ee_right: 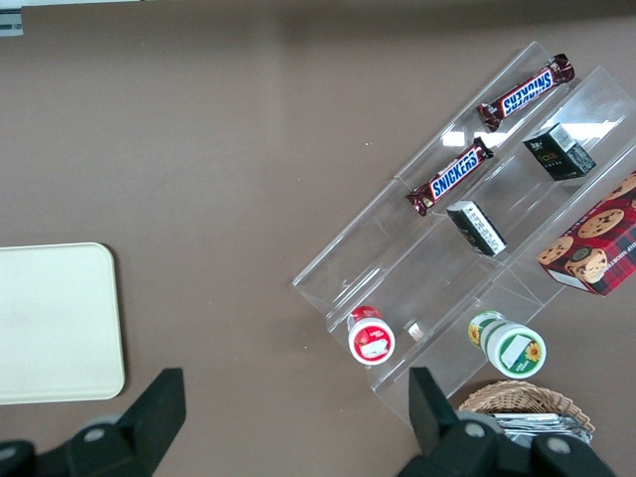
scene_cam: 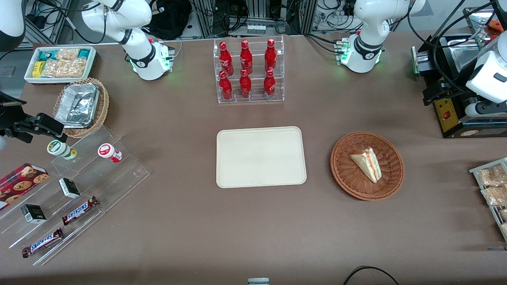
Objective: Place sandwich from basket to tray
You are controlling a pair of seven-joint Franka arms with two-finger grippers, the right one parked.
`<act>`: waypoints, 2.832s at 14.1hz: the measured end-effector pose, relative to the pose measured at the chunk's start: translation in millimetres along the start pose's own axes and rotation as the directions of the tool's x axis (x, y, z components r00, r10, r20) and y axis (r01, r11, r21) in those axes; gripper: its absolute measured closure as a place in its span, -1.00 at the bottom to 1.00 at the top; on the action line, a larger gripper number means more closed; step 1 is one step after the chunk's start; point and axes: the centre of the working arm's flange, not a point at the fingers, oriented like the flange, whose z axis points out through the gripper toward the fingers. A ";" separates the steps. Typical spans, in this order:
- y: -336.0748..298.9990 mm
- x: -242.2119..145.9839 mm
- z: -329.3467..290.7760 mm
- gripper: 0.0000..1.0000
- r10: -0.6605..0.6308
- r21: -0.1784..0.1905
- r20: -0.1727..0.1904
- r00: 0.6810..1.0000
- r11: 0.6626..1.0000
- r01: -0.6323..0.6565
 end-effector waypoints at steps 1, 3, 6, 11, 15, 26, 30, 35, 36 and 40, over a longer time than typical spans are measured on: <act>0.1 0.0 -0.4 -1.00 0.000 0.000 -0.001 1.000 1.000 0.000; 0.1 -0.1 -0.7 -1.00 0.000 0.000 -0.002 1.000 1.000 0.000; 1.7 7.9 12.8 -1.00 0.002 0.001 0.027 1.000 1.000 -0.002; 17.0 61.1 104.8 -1.00 -0.044 -0.007 0.078 0.996 0.999 0.045; 59.6 70.2 181.5 -1.00 -0.215 -0.022 0.008 0.977 0.976 0.215; 76.6 42.3 330.0 -1.00 -0.466 -0.086 -0.038 0.884 0.883 0.462; 79.0 46.6 352.1 -0.96 -0.466 -0.089 -0.023 0.885 0.882 0.462; 80.1 52.6 356.9 -0.11 -0.469 -0.103 -0.031 0.883 0.880 0.464; 80.4 55.7 352.2 0.12 -0.470 -0.110 -0.039 0.882 0.879 0.464; 81.3 69.1 300.7 0.66 -0.468 -0.074 -0.015 0.884 0.882 0.466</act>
